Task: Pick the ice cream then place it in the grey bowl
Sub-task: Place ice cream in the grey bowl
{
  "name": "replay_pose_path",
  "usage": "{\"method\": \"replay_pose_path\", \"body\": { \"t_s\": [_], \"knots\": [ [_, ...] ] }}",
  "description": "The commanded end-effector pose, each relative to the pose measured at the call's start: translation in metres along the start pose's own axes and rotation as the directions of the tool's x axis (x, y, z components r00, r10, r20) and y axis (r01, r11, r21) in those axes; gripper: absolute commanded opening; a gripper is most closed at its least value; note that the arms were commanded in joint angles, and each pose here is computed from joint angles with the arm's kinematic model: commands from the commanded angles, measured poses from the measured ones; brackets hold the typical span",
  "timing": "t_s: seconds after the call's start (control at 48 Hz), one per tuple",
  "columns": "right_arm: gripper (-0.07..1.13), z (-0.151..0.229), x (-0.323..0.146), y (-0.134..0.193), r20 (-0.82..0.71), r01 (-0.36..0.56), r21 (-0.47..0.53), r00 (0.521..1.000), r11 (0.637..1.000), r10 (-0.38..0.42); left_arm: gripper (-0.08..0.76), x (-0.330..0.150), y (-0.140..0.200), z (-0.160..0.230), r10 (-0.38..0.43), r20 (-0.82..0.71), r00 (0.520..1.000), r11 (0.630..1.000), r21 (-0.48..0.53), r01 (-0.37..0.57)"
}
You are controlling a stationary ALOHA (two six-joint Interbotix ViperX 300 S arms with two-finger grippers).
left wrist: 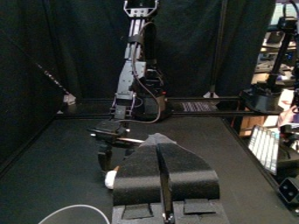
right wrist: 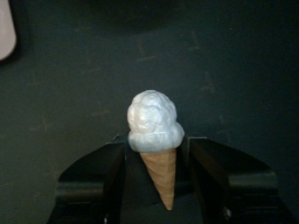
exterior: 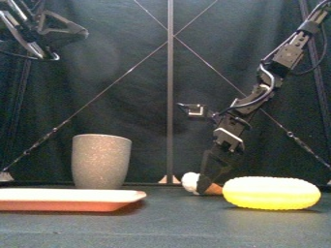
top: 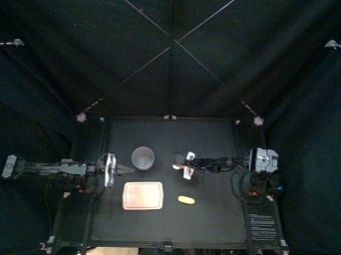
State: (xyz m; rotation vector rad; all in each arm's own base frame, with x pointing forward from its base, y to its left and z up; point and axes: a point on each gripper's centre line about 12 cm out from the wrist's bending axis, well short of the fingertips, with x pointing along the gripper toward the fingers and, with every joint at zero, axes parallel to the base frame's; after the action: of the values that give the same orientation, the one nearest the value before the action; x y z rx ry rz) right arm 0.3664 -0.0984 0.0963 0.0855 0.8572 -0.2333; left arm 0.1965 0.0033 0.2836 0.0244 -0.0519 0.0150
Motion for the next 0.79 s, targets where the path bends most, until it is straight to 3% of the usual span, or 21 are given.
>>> {"method": "replay_pose_path", "body": {
  "t_s": [0.021, 0.167, 0.438, 0.792],
  "knots": [
    [0.6, 0.023, -0.009, 0.0, 0.049, 0.001, 0.002, 0.999, 1.0, -0.001, -0.015, 0.001, 0.0, 0.005, 0.001, 0.015, 1.0, 1.0, 0.005, -0.001],
    [0.58, 0.064, -0.029, 0.003, 0.141, -0.001, -0.016, 0.99, 1.0, 0.003, -0.015, 0.001, 0.0, 0.005, 0.0, 0.014, 1.0, 1.0, 0.008, -0.001],
    [0.58, 0.167, -0.08, 0.024, 0.369, 0.004, -0.104, 0.929, 0.995, 0.035, -0.015, 0.001, 0.0, 0.005, 0.001, 0.015, 1.0, 1.0, 0.005, -0.001],
    [0.58, 0.219, -0.034, 0.028, 0.412, 0.025, -0.133, 0.91, 0.991, 0.033, -0.015, 0.001, 0.0, 0.005, 0.001, 0.015, 1.0, 1.0, 0.005, -0.001]
  ]
}}
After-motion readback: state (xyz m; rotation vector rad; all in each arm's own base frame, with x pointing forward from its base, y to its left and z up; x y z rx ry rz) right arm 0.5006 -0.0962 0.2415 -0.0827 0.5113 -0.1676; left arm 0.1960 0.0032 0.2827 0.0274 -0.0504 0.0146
